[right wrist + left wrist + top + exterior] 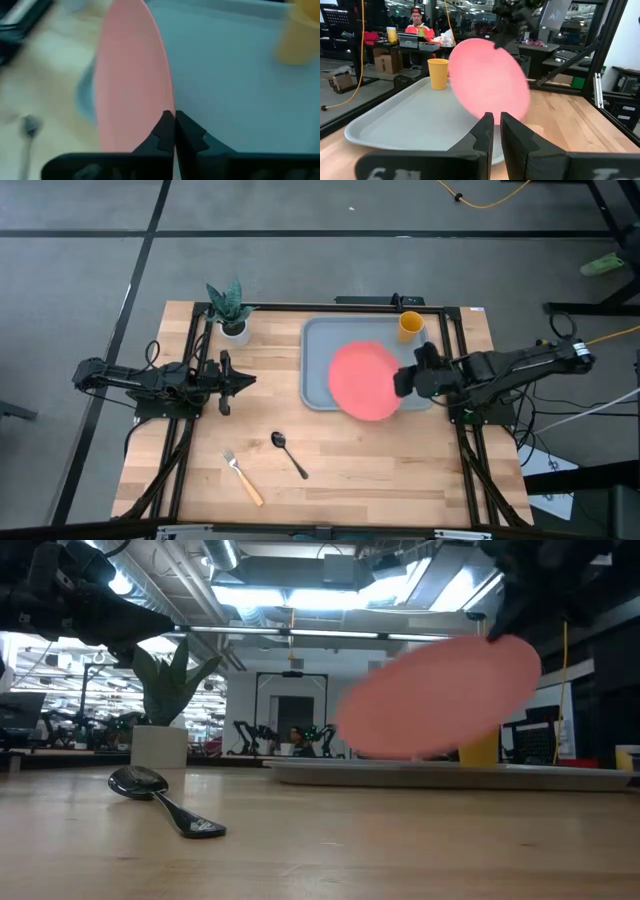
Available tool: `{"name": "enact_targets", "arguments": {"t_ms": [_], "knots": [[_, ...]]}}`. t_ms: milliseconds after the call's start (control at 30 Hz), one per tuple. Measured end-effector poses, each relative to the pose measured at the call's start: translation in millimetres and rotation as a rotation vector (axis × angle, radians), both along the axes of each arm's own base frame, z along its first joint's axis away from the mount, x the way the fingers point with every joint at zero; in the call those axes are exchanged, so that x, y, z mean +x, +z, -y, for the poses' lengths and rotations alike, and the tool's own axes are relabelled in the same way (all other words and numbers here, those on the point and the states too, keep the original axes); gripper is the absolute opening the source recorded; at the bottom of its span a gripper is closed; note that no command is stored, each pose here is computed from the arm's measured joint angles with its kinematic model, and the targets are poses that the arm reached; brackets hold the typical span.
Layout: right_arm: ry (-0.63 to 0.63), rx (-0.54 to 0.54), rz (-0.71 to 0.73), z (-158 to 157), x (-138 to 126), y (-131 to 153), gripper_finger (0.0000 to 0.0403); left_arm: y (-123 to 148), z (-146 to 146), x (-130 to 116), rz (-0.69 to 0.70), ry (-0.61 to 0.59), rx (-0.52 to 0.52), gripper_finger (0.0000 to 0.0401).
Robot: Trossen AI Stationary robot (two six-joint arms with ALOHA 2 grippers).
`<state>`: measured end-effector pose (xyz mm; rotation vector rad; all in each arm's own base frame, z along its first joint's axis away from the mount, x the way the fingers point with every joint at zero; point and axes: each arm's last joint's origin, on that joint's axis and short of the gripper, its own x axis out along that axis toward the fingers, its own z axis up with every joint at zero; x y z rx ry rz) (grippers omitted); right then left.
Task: Pick and place plate/cup/fork/spoon on tray
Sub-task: Put the pink plate on the gray serving tray
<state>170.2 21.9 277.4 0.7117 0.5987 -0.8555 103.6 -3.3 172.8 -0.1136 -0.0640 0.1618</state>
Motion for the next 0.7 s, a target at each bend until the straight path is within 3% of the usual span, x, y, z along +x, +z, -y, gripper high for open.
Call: {"name": "enact_targets", "arguments": {"t_ms": [400,700], "knots": [[-0.204,0.029,0.033,33,-33,-51,0.0,0,0,0,0.0,0.0,0.0,0.0027],[-0.275,0.067,0.236,48,-40,-107,0.0,0,0,0,0.001,0.007,0.0,0.0027]]}}
